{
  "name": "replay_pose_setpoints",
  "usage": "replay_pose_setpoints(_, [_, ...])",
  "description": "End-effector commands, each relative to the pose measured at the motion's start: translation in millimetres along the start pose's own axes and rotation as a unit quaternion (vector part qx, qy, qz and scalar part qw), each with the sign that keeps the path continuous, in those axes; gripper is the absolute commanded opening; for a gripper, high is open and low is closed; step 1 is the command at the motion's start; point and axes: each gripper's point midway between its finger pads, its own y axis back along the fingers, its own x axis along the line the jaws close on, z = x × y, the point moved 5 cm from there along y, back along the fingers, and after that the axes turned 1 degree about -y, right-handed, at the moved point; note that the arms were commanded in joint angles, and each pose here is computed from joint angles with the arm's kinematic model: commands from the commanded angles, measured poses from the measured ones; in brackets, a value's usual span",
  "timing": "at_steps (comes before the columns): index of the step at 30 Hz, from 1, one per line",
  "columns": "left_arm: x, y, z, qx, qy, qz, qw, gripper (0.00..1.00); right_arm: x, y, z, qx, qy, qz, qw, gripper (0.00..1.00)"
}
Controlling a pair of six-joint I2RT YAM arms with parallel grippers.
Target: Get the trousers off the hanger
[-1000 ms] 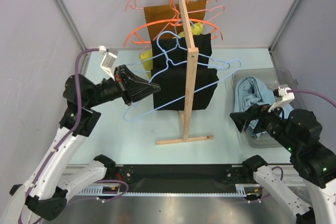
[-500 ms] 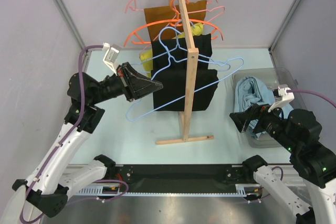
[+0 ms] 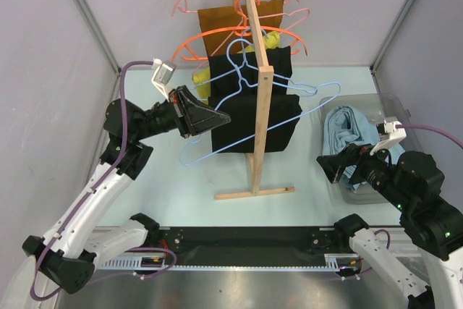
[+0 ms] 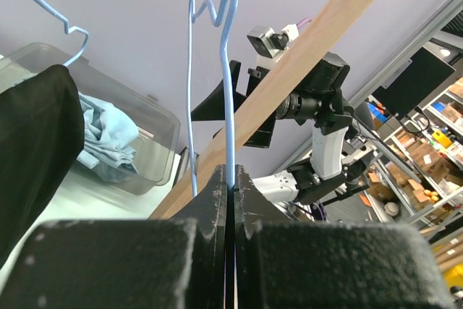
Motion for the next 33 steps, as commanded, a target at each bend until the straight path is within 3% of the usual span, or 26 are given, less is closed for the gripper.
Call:
replay_pose_setpoints(1, [-12,-4,0,0.004,-0.010,-0.035,0.999,0.00,1,5,5,-0.014,-0.003,0.001,1.000,0.98])
replay_pose_setpoints(12, [-1,-9,-21,0.046,0.003,-0.021,0.999,0.00,0,9,4,-0.016,-0.002,-0.002,1.000,0.98])
replay_pose_setpoints(16, [7,-5,-23,0.074,-0.050,0.016,0.996,0.00,1,10,3,-0.016,-0.002,0.000,1.000,0.98])
replay_pose_setpoints(20, [21,-5,-30,0.127,-0.060,0.045,0.989,0.00,2,8,1,-0.012,-0.006,0.004,1.000,0.98])
replay_pose_setpoints(25, [25,-7,-23,0.142,-0.092,0.061,0.984,0.01,7,8,-4,-0.012,-0.033,0.027,0.999,0.97])
replay_pose_setpoints(31, [32,-7,-20,0.137,-0.102,0.089,0.981,0.35,10,1,-17,-0.027,-0.093,0.050,0.994,0.97])
replay_pose_setpoints(32, [34,-7,-19,0.136,-0.105,0.093,0.981,0.46,12,-1,-19,-0.024,-0.101,0.059,0.993,0.97])
replay_pose_setpoints(33, [32,-7,-18,0.135,-0.109,0.094,0.980,0.49,12,-3,-22,-0.022,-0.108,0.064,0.992,0.96])
